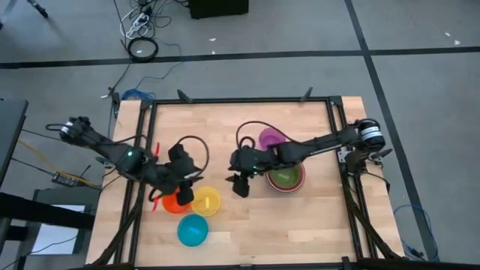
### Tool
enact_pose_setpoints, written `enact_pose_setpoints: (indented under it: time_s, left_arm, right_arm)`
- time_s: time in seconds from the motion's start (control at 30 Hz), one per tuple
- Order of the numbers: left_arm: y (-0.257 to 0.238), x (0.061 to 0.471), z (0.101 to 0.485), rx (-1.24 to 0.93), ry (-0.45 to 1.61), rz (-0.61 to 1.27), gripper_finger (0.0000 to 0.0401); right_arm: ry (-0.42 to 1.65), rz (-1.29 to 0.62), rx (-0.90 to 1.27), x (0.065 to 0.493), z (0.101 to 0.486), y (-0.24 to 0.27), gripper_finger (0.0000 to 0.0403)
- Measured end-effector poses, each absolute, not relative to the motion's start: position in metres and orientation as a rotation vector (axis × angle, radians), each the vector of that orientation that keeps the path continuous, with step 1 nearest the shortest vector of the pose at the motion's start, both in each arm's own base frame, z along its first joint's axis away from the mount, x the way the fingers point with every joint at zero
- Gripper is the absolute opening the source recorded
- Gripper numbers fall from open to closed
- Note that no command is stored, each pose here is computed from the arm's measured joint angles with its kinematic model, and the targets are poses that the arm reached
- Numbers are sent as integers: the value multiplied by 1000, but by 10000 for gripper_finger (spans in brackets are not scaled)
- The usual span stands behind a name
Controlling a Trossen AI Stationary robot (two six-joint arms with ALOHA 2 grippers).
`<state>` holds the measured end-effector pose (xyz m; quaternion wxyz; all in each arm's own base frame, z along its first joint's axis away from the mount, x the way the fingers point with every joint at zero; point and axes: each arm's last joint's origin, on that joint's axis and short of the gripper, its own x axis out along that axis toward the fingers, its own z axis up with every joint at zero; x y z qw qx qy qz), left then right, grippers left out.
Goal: Nest bowls inside each other
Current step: Stack the yellow bowl on top of light green bowl
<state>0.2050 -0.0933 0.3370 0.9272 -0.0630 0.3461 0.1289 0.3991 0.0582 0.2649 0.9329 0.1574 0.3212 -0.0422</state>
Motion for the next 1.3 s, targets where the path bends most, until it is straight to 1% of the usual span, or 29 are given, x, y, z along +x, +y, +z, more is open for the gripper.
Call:
enact_pose_setpoints:
  time_s: [0.13,0.27,0.5,0.67,0.93,1.07,1.3]
  left_arm:
    - [-89,193,315,-189,624,264,131]
    - [-84,185,294,-259,534,247,131]
    - [-77,172,273,-351,380,229,131]
    - [-73,166,272,-383,318,234,131]
    - [-67,158,282,-384,245,266,131]
    - [-67,157,283,-374,242,268,131]
    - [-67,158,282,-360,247,267,131]
  right_arm:
    - [636,-98,330,410,253,53,197]
    - [616,-101,333,424,241,51,211]
    - [617,-70,342,458,228,57,232]
    - [690,-72,333,477,215,62,232]
    - [844,-75,326,488,190,66,232]
    - [880,-60,339,491,176,69,236]
    - [898,-84,338,489,174,69,233]
